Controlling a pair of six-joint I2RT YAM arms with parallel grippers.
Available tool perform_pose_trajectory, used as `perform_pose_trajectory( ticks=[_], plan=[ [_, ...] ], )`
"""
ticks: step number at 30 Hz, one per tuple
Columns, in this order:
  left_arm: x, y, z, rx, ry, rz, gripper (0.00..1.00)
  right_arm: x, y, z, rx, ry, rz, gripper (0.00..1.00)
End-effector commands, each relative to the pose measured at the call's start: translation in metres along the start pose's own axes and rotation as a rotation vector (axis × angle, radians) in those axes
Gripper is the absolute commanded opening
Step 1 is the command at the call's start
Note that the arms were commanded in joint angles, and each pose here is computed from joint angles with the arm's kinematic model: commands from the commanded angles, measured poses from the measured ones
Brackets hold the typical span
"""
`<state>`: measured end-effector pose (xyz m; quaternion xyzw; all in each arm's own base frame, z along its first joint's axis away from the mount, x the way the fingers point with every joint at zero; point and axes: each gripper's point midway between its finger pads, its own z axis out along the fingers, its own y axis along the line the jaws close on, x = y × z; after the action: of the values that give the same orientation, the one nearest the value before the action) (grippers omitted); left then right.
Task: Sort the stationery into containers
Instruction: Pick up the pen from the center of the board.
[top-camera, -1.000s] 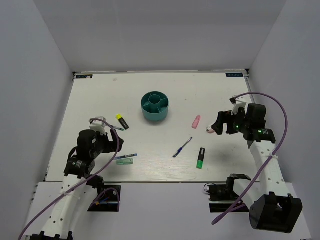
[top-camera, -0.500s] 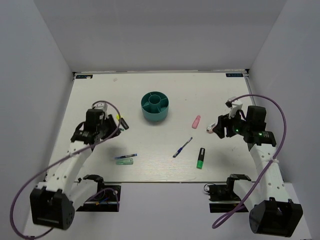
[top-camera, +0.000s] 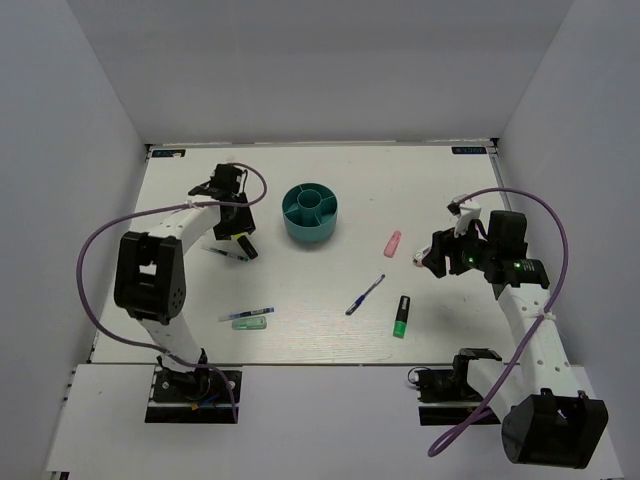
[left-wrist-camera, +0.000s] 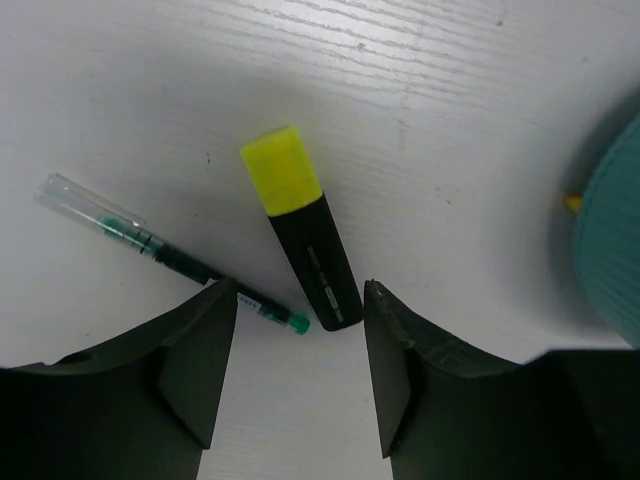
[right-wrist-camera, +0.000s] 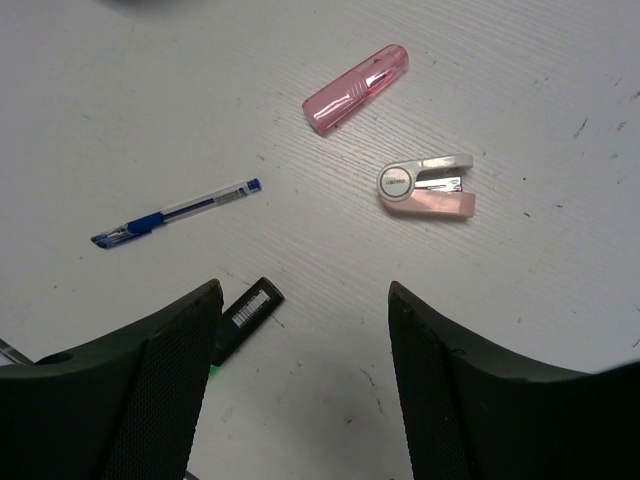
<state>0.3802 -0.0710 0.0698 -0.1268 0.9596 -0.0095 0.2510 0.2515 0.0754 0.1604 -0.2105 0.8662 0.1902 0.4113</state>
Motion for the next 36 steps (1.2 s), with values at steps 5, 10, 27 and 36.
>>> perform_pose_trajectory(
  ticks=[5, 10, 27, 36],
  plan=[
    [-0.031, -0.011, 0.011, -0.086, -0.036, -0.005, 0.65, -0.013, -0.005, -0.004, 0.042, -0.021, -0.022, 0.70],
    [-0.027, -0.009, 0.026, -0.126, 0.000, -0.015, 0.63, -0.013, -0.008, -0.005, 0.067, -0.017, -0.025, 0.70],
    [-0.005, -0.008, 0.062, -0.144, 0.050, -0.088, 0.54, -0.012, -0.013, -0.005, 0.095, -0.012, -0.030, 0.71],
    [0.005, 0.000, 0.069, -0.154, 0.067, -0.100, 0.38, -0.011, -0.014, -0.005, 0.101, -0.007, -0.029, 0.71]
  ],
)
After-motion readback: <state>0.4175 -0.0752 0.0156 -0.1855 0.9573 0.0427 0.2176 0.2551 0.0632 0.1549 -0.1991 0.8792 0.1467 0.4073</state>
